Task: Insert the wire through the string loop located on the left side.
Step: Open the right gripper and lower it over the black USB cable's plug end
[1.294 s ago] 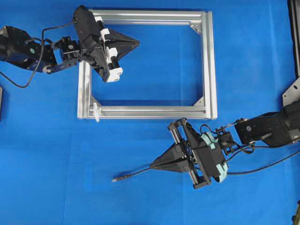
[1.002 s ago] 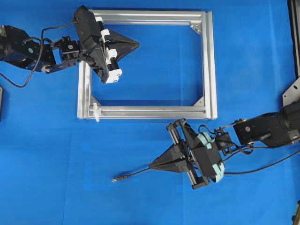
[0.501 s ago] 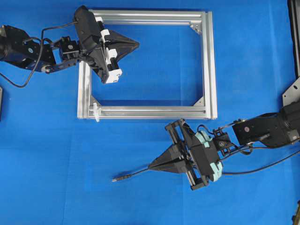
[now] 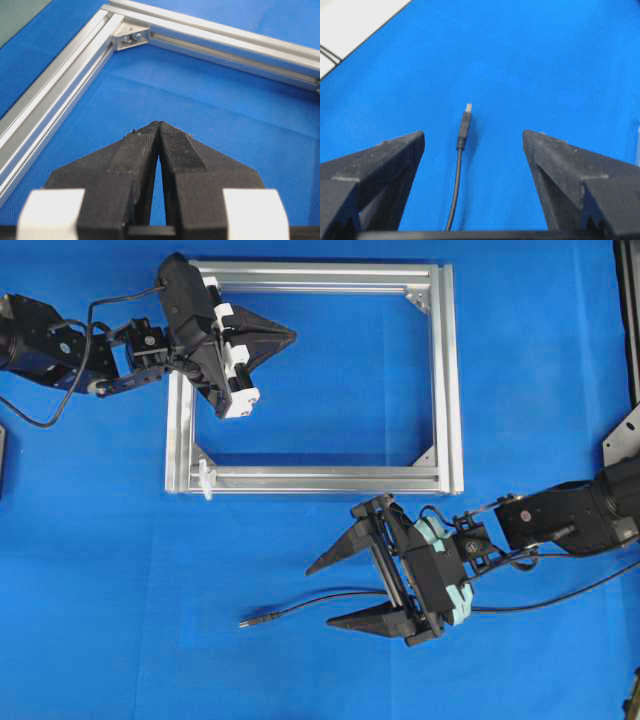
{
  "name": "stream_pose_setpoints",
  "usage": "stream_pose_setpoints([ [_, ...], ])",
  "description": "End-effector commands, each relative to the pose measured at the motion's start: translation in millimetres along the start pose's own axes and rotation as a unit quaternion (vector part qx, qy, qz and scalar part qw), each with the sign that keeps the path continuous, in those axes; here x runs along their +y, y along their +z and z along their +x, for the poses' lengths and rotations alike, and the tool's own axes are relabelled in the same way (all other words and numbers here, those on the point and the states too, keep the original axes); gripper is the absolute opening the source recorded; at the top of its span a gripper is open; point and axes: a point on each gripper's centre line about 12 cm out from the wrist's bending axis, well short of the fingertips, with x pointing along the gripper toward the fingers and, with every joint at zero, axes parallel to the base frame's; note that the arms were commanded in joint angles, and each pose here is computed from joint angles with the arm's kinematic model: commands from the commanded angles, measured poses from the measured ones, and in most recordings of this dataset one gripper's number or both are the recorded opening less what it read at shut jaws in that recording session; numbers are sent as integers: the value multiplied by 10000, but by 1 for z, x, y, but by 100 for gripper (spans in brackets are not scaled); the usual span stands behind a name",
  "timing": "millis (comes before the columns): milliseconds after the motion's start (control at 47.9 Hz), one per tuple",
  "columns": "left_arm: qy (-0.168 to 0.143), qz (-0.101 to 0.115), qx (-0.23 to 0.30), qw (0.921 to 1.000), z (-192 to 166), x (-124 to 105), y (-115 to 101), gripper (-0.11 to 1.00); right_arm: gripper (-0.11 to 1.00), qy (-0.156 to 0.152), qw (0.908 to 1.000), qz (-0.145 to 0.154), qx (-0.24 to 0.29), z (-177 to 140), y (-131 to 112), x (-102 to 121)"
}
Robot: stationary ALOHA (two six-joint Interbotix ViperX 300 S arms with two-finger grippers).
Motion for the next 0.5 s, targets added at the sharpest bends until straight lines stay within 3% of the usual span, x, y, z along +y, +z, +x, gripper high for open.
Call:
stream_pose_setpoints([
  [0, -30, 2, -206, 9998, -2, -2, 14, 0, 86, -14, 9999, 29, -163, 5, 11, 0],
  [480, -28, -4, -183, 9998, -3, -1, 12, 0, 86, -259, 9982, 444, 314, 45, -32, -7],
])
